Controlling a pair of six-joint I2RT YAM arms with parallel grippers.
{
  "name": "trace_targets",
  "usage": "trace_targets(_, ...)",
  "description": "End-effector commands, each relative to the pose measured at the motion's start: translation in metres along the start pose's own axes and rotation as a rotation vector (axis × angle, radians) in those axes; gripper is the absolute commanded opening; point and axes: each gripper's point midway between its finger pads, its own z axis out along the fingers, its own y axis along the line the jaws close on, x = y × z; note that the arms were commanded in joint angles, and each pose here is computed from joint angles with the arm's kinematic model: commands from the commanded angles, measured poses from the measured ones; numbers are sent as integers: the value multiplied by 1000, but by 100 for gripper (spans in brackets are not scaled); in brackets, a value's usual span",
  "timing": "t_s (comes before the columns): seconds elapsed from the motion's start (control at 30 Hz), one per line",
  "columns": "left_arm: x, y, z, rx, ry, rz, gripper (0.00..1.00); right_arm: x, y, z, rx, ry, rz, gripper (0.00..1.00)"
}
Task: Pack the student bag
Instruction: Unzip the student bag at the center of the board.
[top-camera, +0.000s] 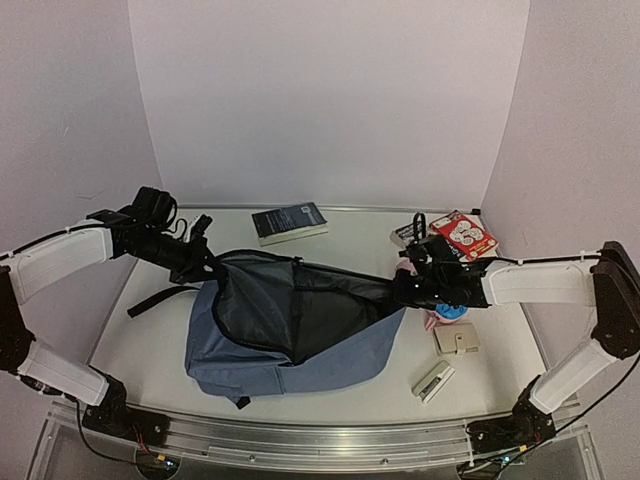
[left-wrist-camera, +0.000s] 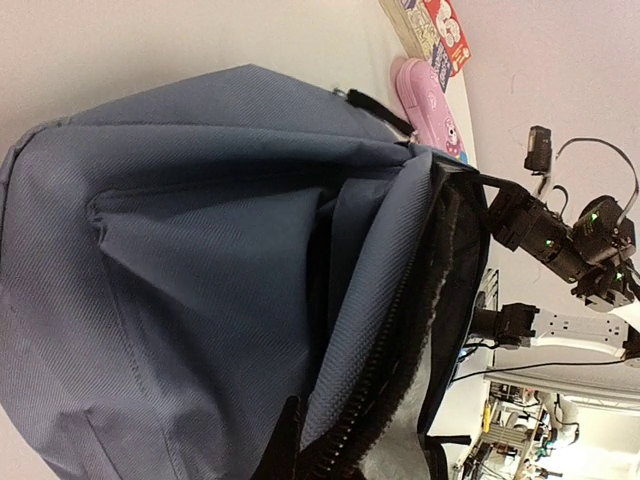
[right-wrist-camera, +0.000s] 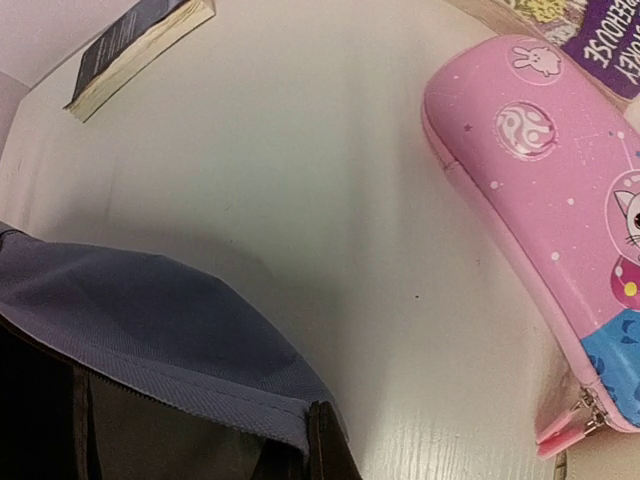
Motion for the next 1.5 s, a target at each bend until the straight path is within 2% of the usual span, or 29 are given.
trace_targets(0.0,-1,39,1,-82,-48,-93,0,-14,-73,-9,268,-94,82,0)
trace_targets(0.27,21,83,38,-102,-16,-196,0,-7,-57,-14,150,-65,83,2)
trace_targets(0.47,26,97,54,-122,22,-225,3,-10,-31,-26,13,-40,63,18)
trace_targets(0.57,24,98,53,-144,18,-225,14,-14,-17,-35,-52,-36,54,29)
trace_targets(0.67,19,94,46,-161,-1,-213,30,-19,-1,-48,-130,-32,44,49)
trace_targets(0.77,12,82,34,-154,-32,-187,41,-26,13,-62,-201,-38,31,62)
trace_targets(0.9,7,57,18,-97,-60,-143,62,-39,29,-83,-279,-69,19,72)
trace_targets(1.07,2,29,-8,-62,-99,-82,81,-59,42,-108,-330,-131,11,83)
trace_targets(1.23,-15,2,-28,-34,-143,-25,91,-82,47,-120,-320,-197,17,91)
trace_targets(1.47,-70,-24,-31,9,-210,26,94,-112,53,-97,-215,-242,-3,98)
